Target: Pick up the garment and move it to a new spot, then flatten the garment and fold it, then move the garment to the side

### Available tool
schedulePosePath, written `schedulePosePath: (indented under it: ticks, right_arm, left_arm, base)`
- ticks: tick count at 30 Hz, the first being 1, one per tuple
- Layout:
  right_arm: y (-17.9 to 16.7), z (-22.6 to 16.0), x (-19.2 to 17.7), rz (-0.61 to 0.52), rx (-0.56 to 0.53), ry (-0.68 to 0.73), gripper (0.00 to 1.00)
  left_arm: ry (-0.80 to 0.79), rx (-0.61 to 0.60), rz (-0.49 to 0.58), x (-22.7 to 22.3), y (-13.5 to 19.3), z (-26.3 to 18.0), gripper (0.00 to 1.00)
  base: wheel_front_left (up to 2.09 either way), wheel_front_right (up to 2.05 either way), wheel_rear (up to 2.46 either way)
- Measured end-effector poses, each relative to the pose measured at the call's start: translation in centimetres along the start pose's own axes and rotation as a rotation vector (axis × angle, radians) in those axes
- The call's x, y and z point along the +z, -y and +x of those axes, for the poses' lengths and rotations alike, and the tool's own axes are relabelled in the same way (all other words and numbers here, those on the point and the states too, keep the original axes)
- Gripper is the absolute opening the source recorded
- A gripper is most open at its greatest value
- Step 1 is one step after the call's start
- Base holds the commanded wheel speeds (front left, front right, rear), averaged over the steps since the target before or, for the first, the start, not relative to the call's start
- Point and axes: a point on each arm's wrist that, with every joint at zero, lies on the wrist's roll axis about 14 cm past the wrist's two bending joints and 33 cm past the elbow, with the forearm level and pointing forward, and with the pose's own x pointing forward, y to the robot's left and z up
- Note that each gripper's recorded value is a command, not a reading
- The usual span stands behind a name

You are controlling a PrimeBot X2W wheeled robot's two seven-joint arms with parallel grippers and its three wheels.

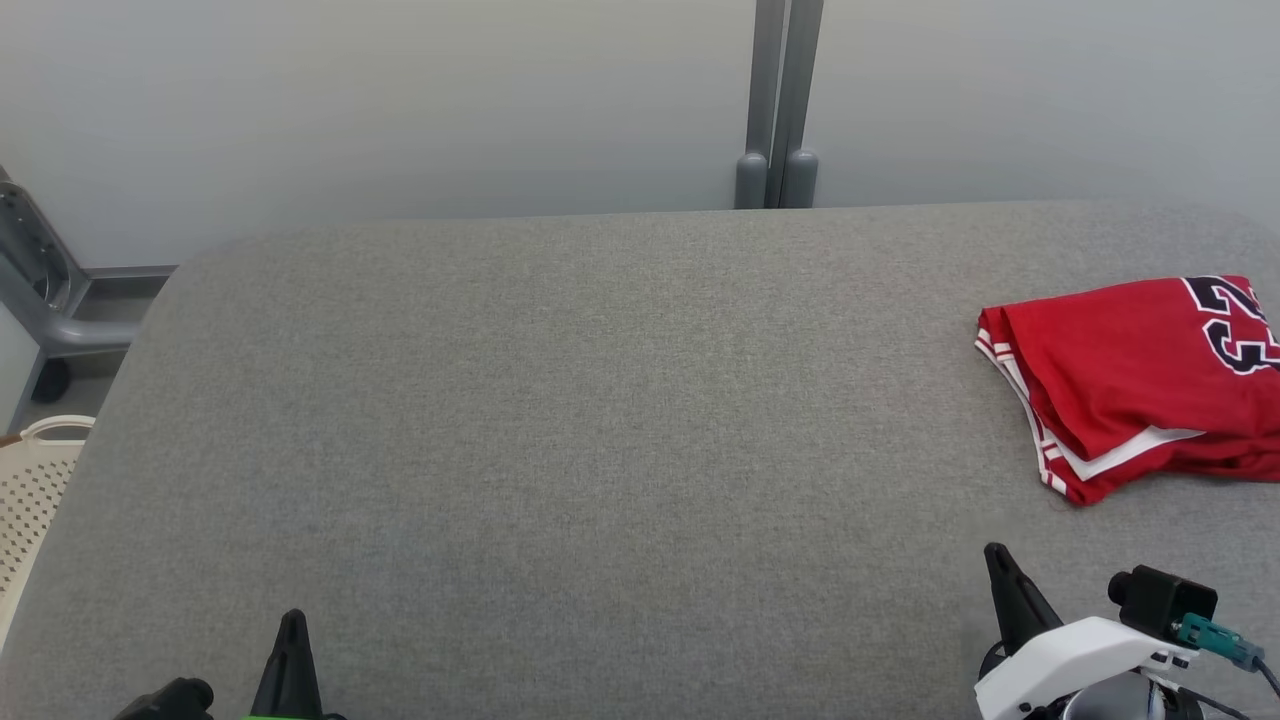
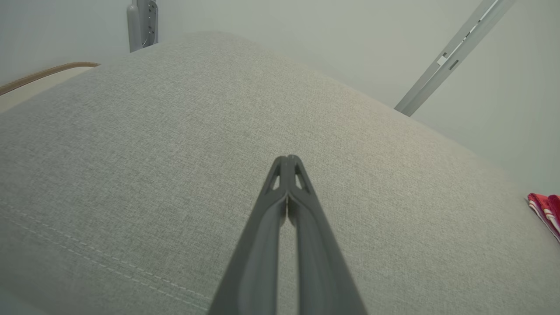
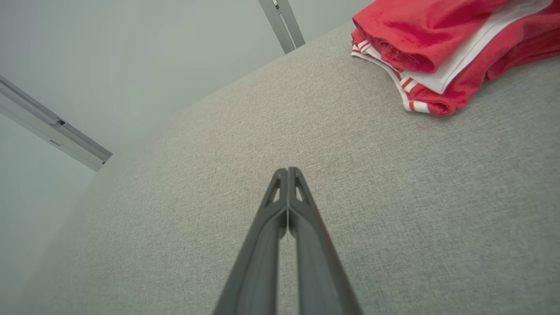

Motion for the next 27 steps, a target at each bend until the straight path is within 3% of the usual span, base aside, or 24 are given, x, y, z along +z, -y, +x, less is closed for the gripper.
schedulePosePath:
  ticks: [27]
  right_arm:
    - [1.5, 1.1, 2.6, 0.396, -0.037, 0.063, 0.00]
  left_arm:
    - [-0.019, -0.031, -0.398, 1.4, 1.9, 2.9, 0.00]
  base:
    - [0.00, 0.00, 0.00]
